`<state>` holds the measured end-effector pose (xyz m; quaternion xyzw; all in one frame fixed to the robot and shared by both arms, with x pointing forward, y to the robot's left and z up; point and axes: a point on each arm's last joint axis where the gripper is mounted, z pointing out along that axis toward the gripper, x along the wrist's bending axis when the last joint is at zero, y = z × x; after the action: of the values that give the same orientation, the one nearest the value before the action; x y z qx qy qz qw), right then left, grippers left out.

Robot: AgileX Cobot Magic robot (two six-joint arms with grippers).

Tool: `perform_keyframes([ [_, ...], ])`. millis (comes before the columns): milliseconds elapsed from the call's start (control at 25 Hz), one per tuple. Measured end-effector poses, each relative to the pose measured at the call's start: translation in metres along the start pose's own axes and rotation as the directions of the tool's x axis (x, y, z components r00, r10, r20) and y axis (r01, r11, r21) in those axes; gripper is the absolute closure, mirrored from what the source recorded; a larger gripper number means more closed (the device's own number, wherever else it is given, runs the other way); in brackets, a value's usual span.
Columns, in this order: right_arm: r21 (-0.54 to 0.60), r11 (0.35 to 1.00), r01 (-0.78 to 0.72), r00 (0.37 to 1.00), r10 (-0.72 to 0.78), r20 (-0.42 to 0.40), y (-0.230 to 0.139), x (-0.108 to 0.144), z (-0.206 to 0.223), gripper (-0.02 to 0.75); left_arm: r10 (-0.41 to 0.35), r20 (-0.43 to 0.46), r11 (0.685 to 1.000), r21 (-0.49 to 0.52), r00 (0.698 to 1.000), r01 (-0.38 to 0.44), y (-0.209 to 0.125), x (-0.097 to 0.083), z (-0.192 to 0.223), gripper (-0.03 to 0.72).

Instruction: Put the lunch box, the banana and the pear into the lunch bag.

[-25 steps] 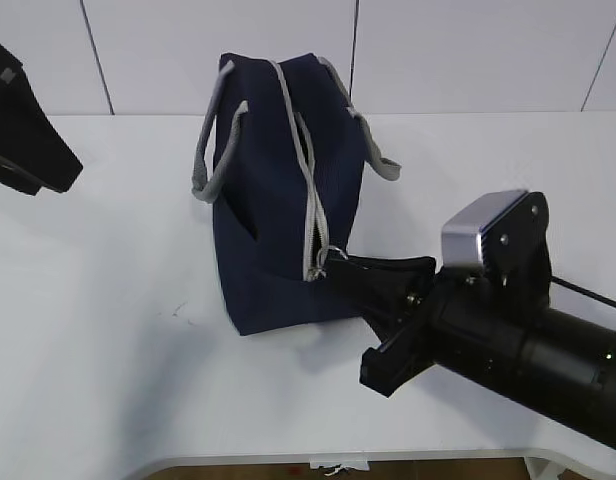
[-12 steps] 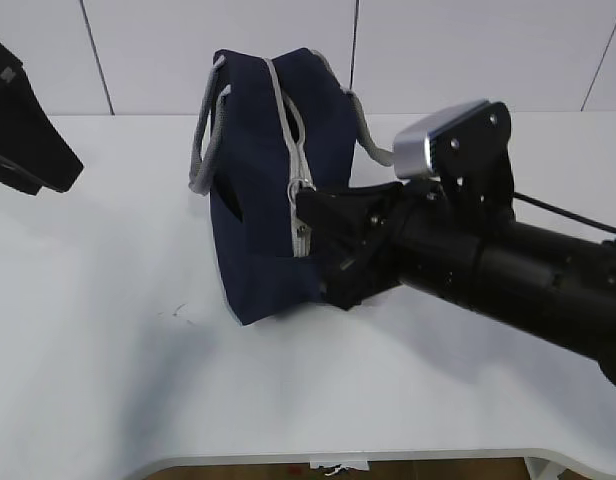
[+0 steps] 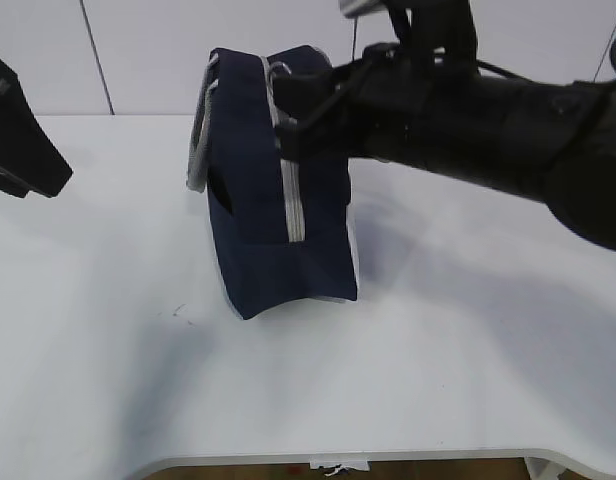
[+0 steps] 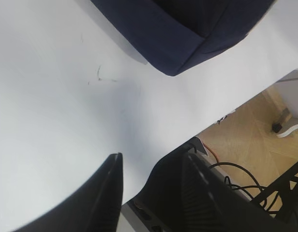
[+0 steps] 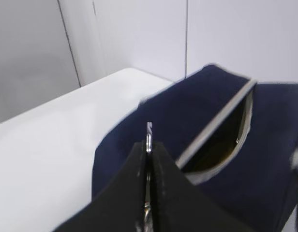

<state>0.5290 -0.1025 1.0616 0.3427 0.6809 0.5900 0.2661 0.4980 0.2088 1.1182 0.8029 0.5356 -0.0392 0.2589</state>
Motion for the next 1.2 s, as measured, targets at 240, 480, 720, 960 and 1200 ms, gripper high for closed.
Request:
perform_keyframes([
  [240, 0.005, 0.999, -0.037, 0.999, 0.037, 0.037, 0.026, -0.005, 0.017, 0.737, 0.025, 0.007, 1.0, 0.007, 1.0, -0.025, 0.002, -0.005, 0.005, 0.381],
  [480, -0.009, 0.995, -0.095, 0.993, 0.095, 0.064, 0.044, -0.009, 0.034, 0.737, 0.102, 0.012, 0.994, -0.034, 0.995, -0.101, 0.011, -0.019, 0.02, 0.381],
  [720, 0.014, 0.985, -0.174, 0.982, 0.172, 0.076, 0.053, -0.005, 0.049, 0.737, 0.118, -0.024, 0.978, -0.169, 0.993, -0.12, 0.024, -0.02, 0.022, 0.381],
  [960, 0.029, 0.984, -0.178, 0.982, 0.176, 0.061, 0.054, 0.005, 0.05, 0.737, 0.071, 0.046, 0.974, -0.22, 0.996, -0.059, 0.036, -0.024, 0.039, 0.375],
  [1200, 0.03, 0.979, -0.203, 0.977, 0.201, 0.064, 0.053, 0.004, 0.051, 0.737, 0.048, 0.041, 0.971, -0.237, 0.998, -0.037, 0.045, -0.02, 0.058, 0.335],
])
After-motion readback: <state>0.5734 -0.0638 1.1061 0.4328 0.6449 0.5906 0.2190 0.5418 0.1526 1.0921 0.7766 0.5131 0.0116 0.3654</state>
